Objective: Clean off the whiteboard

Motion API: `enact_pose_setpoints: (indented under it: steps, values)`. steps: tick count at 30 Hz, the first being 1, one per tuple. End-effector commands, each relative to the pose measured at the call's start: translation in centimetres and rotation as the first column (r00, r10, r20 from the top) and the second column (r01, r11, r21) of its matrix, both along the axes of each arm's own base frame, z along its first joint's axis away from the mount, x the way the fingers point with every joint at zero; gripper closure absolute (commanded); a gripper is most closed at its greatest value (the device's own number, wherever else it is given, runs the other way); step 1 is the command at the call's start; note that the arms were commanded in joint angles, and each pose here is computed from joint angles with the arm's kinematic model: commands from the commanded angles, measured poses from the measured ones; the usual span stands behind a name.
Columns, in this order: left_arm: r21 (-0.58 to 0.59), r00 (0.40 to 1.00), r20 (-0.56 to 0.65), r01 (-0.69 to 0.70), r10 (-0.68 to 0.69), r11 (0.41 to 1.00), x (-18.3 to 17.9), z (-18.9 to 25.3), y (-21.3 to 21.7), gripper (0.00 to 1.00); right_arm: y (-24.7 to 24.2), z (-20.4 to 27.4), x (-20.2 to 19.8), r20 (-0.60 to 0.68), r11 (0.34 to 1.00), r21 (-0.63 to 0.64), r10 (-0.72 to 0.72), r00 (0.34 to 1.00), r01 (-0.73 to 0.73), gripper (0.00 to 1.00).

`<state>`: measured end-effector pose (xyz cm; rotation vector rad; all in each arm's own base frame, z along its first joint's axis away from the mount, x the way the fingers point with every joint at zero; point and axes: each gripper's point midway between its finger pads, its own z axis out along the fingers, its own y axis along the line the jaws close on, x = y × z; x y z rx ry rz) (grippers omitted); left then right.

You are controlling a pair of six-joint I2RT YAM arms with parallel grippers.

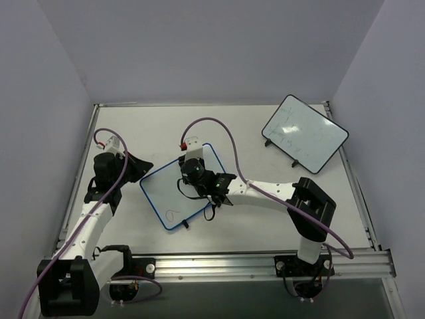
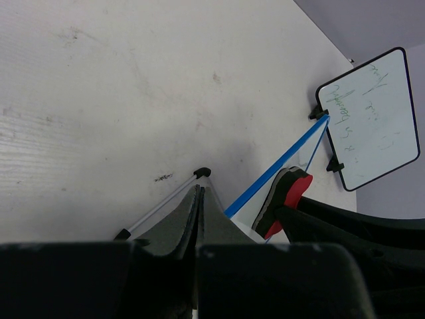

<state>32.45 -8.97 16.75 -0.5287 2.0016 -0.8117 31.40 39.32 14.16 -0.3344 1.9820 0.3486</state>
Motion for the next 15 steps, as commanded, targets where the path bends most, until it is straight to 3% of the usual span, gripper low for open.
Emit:
enact_pose_setpoints:
  steps: [1, 15]
  values:
    - [0.004, 0.998, 0.065, 0.015, -0.016, 1.0, 0.5, 1.6, -0.2, 0.98, -0.3, -0.3, 0.4, 0.0, 1.0, -0.016, -0.025, 1.0, 0.025, 1.0]
    - [0.001, 0.998, 0.062, 0.018, -0.018, 1.0, 0.5, 1.5, -0.4, 0.98, -8.6, -0.3, 3.5, -0.015, 0.982, -0.008, -0.188, 0.982, 0.188, 1.0]
